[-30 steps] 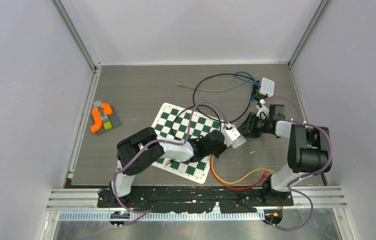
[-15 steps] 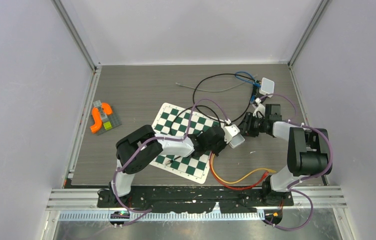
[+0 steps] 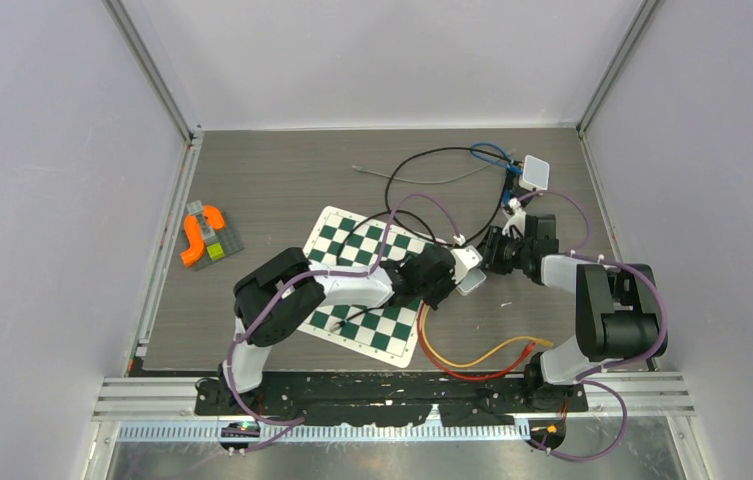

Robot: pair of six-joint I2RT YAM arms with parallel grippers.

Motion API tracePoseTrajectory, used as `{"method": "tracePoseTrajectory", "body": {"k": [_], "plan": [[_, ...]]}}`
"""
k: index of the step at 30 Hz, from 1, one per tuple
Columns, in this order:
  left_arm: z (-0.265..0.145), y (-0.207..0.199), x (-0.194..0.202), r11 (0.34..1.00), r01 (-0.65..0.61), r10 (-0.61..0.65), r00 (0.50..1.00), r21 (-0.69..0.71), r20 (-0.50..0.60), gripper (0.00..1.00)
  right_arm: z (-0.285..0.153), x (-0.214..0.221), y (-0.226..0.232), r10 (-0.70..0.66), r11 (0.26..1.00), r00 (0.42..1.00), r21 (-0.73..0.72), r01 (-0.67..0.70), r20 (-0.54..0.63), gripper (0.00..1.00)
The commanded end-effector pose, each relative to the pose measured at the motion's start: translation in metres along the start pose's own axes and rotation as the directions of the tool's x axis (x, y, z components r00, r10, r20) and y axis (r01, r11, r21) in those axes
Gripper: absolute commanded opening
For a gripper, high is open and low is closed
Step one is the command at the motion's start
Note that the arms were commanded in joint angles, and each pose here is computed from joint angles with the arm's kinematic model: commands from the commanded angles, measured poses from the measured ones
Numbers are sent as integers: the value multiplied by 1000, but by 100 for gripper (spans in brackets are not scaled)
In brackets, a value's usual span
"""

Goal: Insert the plug into the switch port
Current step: Insert the connector into the switch port.

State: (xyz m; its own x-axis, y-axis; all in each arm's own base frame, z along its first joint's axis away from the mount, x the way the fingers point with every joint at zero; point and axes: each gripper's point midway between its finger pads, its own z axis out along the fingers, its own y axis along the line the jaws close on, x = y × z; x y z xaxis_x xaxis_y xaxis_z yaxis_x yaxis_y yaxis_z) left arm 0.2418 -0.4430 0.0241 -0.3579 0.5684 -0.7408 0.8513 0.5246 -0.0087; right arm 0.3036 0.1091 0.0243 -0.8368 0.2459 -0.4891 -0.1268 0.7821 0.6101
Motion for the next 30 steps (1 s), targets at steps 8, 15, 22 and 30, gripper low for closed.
{"method": "tracePoseTrajectory", "body": {"k": [8,15,22,30], "plan": [[11,37,-82,982,-50,116,918,-180,378,0,-18,132,55,256,938,868,-107,-329,-426,33],[12,37,-93,978,-72,152,885,-193,439,0,-23,138,52,308,930,862,-65,-362,-402,33],[18,28,-102,987,-76,133,886,-143,444,0,-20,118,56,322,924,884,-90,-371,-339,34],[14,15,-79,984,-167,176,929,-57,327,44,-51,-33,-15,388,909,914,112,-401,122,47]]}}
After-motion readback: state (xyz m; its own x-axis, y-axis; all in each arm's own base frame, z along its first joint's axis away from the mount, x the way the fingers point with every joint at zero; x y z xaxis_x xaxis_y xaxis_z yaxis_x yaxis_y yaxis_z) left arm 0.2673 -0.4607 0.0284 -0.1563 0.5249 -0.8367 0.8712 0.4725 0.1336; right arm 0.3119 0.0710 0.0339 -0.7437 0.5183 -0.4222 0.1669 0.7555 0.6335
